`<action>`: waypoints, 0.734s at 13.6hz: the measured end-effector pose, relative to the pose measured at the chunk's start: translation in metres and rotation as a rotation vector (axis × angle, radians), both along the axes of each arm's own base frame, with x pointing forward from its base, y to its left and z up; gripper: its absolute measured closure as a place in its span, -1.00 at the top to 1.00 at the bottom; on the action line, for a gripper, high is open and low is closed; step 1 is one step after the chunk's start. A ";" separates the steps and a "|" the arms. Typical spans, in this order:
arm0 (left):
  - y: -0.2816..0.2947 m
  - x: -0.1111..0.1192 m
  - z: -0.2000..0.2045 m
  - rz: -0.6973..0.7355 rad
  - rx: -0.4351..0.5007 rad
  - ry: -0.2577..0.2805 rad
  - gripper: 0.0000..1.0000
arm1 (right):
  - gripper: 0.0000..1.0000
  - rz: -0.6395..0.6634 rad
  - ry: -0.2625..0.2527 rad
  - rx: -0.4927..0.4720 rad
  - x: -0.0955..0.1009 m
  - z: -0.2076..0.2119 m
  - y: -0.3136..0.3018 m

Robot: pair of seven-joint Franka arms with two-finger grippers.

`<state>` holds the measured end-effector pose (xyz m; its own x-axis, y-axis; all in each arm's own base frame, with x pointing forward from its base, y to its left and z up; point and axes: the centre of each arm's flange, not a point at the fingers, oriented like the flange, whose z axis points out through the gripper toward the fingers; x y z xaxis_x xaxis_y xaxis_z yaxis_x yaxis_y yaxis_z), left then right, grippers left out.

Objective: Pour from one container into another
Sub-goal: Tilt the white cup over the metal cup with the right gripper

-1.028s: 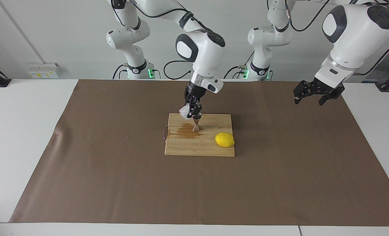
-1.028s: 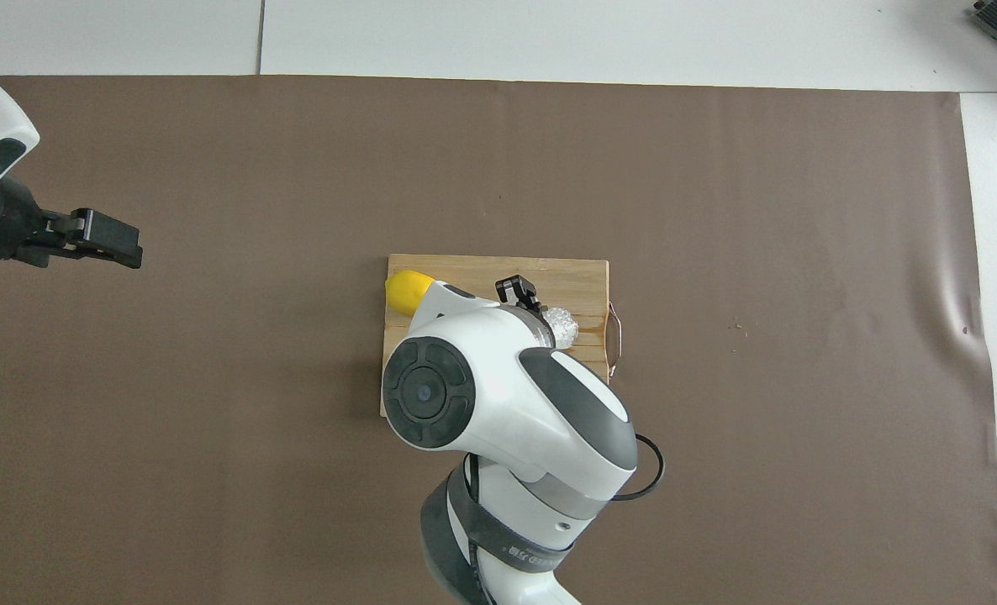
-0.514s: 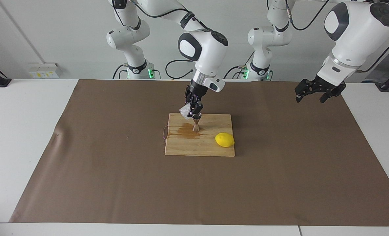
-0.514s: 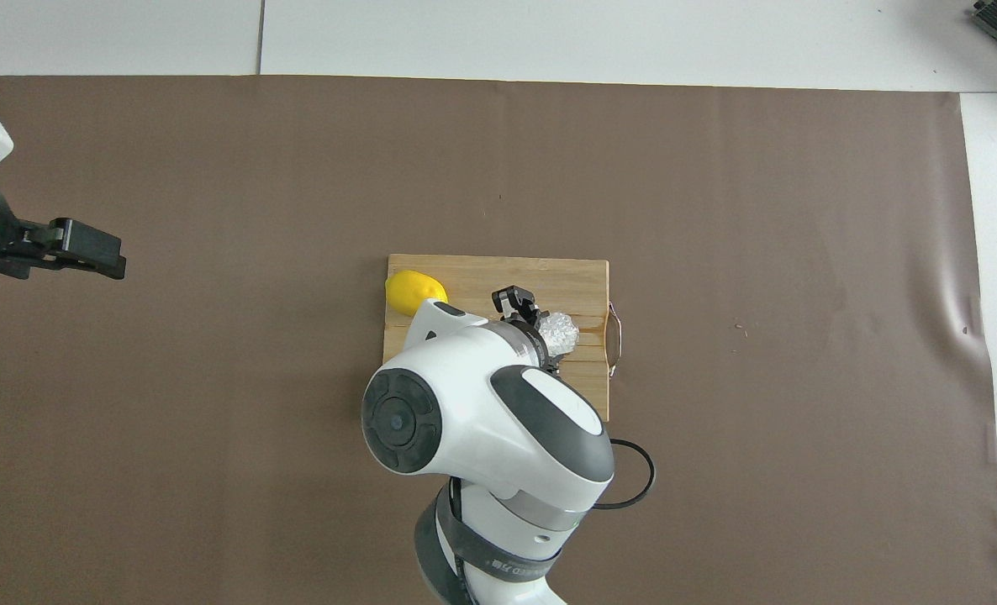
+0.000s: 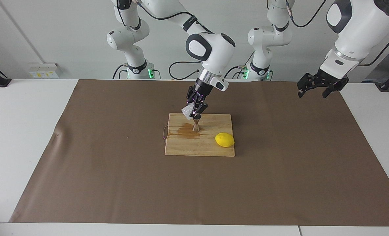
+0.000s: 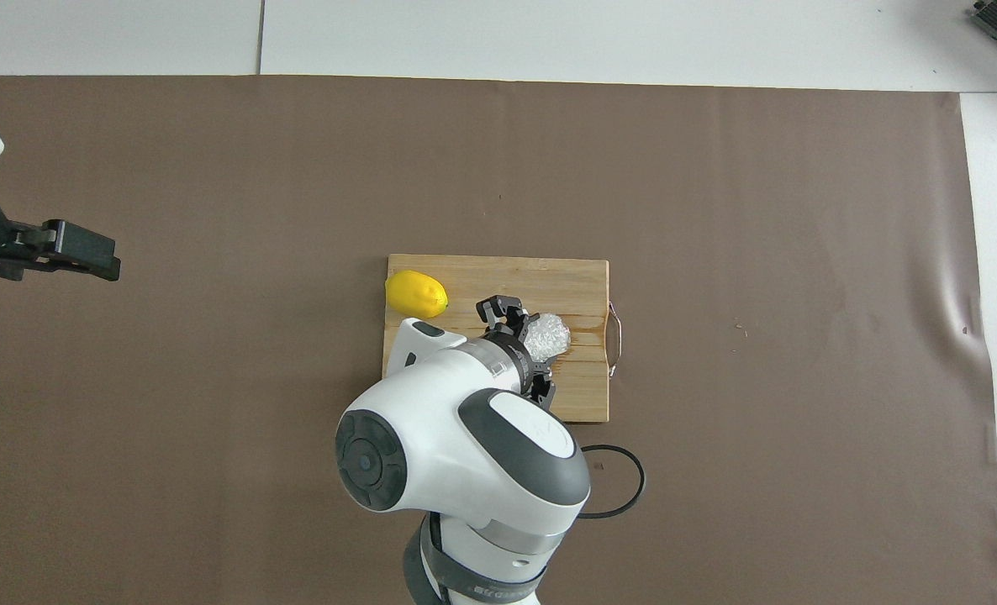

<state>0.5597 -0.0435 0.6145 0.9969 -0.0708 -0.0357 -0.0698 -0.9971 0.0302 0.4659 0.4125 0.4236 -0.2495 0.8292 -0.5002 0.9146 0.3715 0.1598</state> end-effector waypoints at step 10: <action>0.004 0.000 0.000 0.007 0.000 -0.001 1.00 | 0.03 0.032 -0.041 -0.063 0.002 -0.005 -0.005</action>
<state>0.5601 -0.0396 0.6146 0.9974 -0.0638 -0.0345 -0.0627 -0.9976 0.0303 0.4677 0.4077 0.4182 -0.2538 0.7873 -0.5619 0.8950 0.4115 0.1723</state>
